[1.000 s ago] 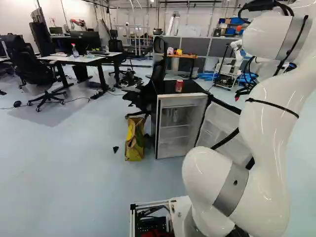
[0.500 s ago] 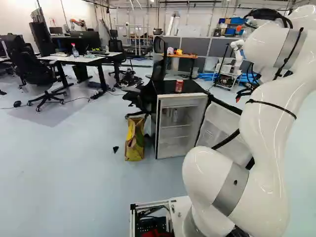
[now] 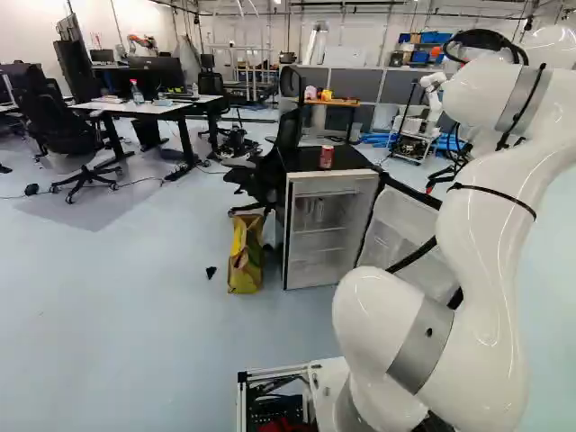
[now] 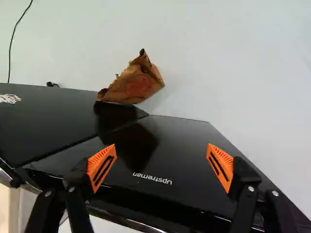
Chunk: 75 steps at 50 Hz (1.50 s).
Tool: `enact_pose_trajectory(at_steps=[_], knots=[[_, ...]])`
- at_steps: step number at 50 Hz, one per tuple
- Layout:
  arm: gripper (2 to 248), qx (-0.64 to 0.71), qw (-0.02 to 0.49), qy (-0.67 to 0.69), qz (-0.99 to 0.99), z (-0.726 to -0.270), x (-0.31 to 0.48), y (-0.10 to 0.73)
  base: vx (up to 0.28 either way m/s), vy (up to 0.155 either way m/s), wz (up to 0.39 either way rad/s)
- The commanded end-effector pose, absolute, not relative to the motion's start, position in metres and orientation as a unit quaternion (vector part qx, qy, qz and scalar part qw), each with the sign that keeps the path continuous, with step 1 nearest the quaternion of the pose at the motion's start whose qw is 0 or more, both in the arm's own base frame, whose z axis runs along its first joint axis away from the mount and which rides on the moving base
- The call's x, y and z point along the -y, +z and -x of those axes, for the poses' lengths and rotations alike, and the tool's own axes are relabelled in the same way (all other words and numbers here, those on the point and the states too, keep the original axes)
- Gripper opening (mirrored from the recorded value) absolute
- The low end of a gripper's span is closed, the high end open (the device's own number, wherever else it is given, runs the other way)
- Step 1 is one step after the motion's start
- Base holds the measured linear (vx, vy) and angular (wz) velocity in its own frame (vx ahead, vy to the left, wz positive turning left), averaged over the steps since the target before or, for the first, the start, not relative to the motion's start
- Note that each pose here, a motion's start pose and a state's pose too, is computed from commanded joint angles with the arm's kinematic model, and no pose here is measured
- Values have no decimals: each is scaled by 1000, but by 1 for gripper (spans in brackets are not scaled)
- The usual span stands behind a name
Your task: Grab a drink from the fridge
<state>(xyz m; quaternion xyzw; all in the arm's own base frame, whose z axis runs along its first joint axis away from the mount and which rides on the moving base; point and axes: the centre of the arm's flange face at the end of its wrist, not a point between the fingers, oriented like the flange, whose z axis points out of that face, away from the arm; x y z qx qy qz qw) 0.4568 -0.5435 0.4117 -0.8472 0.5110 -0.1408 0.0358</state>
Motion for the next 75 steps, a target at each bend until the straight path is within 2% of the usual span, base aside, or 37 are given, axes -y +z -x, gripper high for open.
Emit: enact_pose_trajectory(at_steps=[26, 75], knots=[[247, -513, 38, -134, 847, -456, 544, 401, 0, 0, 0], [247, -523, 46, -109, 844, -421, 518, 403, 0, 0, 0]])
